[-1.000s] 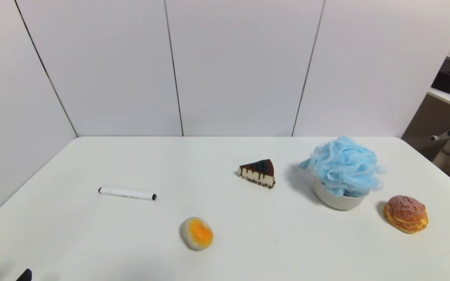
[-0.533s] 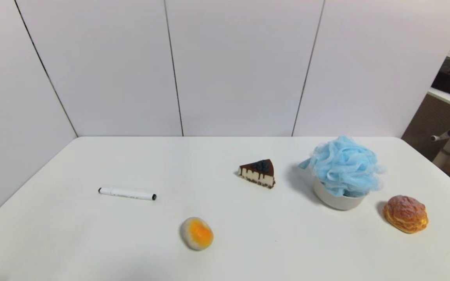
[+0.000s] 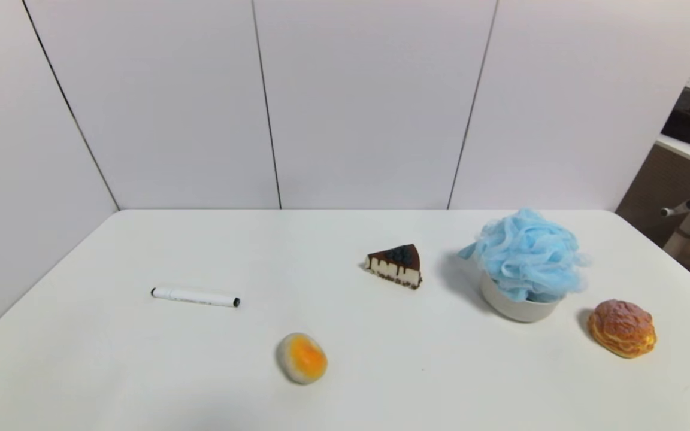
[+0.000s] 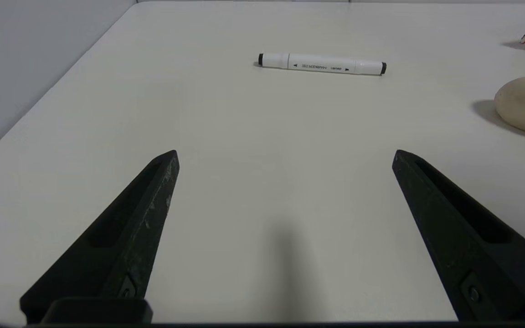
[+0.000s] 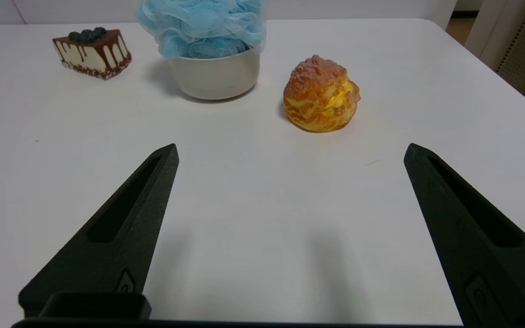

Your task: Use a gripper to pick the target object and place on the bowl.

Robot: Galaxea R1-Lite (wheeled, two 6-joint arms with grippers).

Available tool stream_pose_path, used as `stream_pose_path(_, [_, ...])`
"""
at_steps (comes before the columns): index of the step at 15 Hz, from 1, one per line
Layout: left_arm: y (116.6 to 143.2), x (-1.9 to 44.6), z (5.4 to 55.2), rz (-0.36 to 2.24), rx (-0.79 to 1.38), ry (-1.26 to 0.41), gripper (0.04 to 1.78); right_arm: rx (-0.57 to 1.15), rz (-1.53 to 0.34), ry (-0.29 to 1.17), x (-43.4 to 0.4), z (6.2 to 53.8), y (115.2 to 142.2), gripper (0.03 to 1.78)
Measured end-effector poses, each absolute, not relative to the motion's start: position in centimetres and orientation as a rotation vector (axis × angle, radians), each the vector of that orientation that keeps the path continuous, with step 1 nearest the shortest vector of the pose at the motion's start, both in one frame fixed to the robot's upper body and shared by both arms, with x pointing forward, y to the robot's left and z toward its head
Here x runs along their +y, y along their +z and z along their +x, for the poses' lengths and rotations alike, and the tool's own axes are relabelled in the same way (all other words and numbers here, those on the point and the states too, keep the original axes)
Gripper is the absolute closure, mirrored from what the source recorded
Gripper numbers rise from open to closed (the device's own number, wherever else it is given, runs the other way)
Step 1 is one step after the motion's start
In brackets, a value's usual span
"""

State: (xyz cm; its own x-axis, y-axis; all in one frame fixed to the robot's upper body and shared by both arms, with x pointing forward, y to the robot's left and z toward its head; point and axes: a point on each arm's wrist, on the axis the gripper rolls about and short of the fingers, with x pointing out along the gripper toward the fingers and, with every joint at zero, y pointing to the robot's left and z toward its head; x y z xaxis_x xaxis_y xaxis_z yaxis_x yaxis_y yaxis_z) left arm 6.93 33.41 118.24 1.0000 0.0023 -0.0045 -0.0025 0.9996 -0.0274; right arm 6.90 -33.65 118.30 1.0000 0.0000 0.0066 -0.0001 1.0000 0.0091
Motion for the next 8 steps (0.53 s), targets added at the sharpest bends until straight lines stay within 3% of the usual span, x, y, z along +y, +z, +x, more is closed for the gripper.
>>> stream_pose_path(8, [118.23,33.42,6.9,-0.046,0.0,0.005,0.13,-0.007,0.009,0.0,-33.65,6.9,118.31,0.1])
